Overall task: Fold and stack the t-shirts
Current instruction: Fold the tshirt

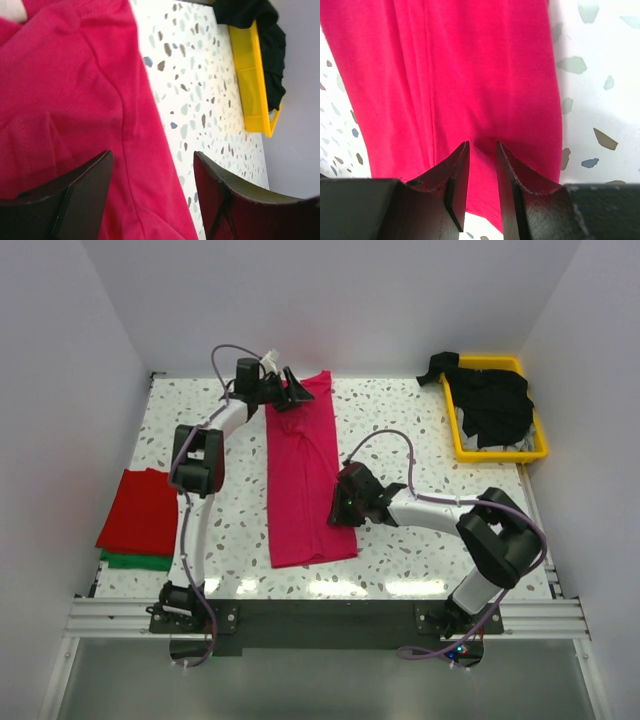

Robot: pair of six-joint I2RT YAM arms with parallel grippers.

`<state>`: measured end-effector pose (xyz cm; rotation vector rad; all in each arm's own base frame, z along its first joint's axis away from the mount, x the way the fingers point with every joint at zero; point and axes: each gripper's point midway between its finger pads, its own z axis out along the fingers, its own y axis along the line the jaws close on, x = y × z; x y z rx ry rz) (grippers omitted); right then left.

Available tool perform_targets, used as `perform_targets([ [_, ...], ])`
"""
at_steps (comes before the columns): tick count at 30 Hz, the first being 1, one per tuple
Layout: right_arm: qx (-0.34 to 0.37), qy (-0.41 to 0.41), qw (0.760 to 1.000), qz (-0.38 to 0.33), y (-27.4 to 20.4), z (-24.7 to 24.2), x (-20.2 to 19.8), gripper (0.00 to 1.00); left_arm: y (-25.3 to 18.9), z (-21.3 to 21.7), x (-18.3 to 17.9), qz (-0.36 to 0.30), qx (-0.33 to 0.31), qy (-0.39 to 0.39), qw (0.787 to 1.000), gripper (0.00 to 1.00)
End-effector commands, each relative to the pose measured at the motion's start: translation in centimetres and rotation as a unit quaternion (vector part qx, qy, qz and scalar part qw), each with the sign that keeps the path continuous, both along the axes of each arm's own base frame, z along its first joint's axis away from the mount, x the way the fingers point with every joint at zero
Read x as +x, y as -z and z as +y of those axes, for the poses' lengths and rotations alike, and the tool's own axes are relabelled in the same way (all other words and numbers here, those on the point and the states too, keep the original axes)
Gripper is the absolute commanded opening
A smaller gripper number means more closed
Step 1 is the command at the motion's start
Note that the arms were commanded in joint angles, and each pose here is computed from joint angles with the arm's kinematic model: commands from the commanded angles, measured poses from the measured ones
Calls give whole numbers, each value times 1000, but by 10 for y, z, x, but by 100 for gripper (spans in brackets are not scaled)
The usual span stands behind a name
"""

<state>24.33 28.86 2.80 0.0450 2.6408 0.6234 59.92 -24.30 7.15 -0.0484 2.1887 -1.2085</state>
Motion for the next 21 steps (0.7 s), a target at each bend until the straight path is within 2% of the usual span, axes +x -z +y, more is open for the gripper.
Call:
perform_targets([
  [1,6,-15,999,-43,-35,7,13,32,-119,8,6,-118,-55,16,991,71],
  [4,6,-24,998,-55,-45,9,16,32,-144,7,-2,-137,-64,28,988,71],
  [8,11,-39,997,-59,-50,13,15,32,-157,14,-16,-125,-62,5,990,70],
  [11,18,-60,997,-48,-48,15,6,32,-151,25,-40,-79,-52,-39,995,67],
  [12,18,-67,997,-42,-47,15,1,31,-119,37,-49,-36,-29,-81,996,66],
  [13,12,-77,996,-41,-47,15,-5,31,-139,38,-64,-44,-25,-95,994,64],
  [14,14,-81,996,-42,-50,15,-7,31,-106,44,-87,8,0,-114,994,62],
  [15,15,-87,995,-39,-49,16,-11,31,-91,59,-95,28,35,-164,986,61],
  [16,15,-98,994,-34,-50,18,-18,31,-110,59,-114,20,37,-179,983,61],
  [18,14,-119,992,-31,-52,22,-30,31,-98,78,-151,34,66,-230,970,60],
  [21,8,-135,990,-28,-52,18,-46,31,-86,87,-204,55,90,-252,962,60],
])
